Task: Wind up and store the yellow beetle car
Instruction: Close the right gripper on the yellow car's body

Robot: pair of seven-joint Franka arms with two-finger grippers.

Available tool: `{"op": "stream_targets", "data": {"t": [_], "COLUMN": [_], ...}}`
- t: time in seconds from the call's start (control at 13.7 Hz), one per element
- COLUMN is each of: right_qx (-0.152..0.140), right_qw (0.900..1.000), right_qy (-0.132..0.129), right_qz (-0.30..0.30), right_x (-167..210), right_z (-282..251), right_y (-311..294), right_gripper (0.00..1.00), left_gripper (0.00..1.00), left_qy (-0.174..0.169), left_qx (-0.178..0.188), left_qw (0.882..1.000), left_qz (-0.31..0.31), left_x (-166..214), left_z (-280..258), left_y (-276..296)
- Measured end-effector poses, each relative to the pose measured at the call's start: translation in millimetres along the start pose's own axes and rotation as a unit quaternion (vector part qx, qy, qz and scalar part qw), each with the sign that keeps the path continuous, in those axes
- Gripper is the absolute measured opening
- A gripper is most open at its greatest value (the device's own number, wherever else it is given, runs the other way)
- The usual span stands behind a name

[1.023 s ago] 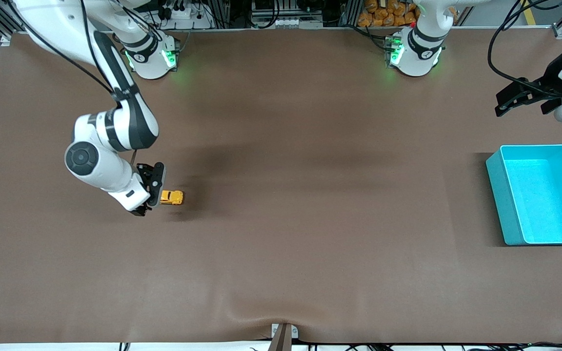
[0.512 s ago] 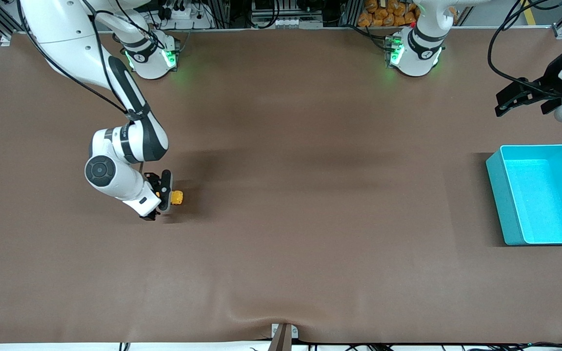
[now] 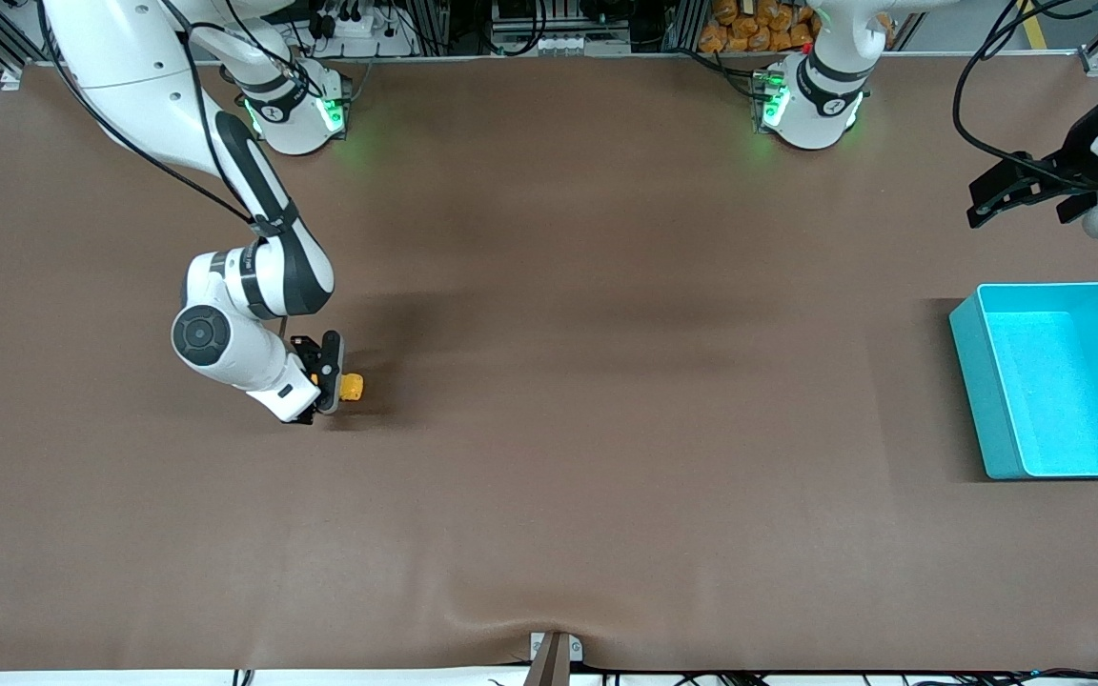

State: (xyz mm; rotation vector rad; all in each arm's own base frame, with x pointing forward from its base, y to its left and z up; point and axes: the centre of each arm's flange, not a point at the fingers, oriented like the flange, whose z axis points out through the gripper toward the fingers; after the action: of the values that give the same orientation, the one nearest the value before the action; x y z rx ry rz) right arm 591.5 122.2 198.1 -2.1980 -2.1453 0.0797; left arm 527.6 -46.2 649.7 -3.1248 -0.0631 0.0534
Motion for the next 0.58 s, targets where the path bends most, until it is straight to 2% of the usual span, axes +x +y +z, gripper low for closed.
{"op": "stream_targets", "data": {"t": [0.37,0.44,0.58], "right_qx": [0.013,0.014,0.014], "right_qw": [1.0,1.0,1.0], "right_qy": [0.0,0.001,0.004], "right_qz": [-0.001,-0.001,-0.003], "right_x": [2.1,2.9,7.7], "right_z": [2.1,2.4,1.7], "right_y": [-3.1,-3.5,-4.2], "right_gripper": [0.74,0.67,0.43], "left_gripper": [1.0,1.0,1.0], "left_qy": [0.0,0.0,0.0], "left_qx": [0.0,0.0,0.0], "left_qw": [1.0,1.0,1.0], "left_qz": [0.0,0.0,0.0], "left_x": [0.0,0.0,0.0], "left_z": [0.0,0.0,0.0], "left_y": [-0.1,-0.1,-0.2]}}
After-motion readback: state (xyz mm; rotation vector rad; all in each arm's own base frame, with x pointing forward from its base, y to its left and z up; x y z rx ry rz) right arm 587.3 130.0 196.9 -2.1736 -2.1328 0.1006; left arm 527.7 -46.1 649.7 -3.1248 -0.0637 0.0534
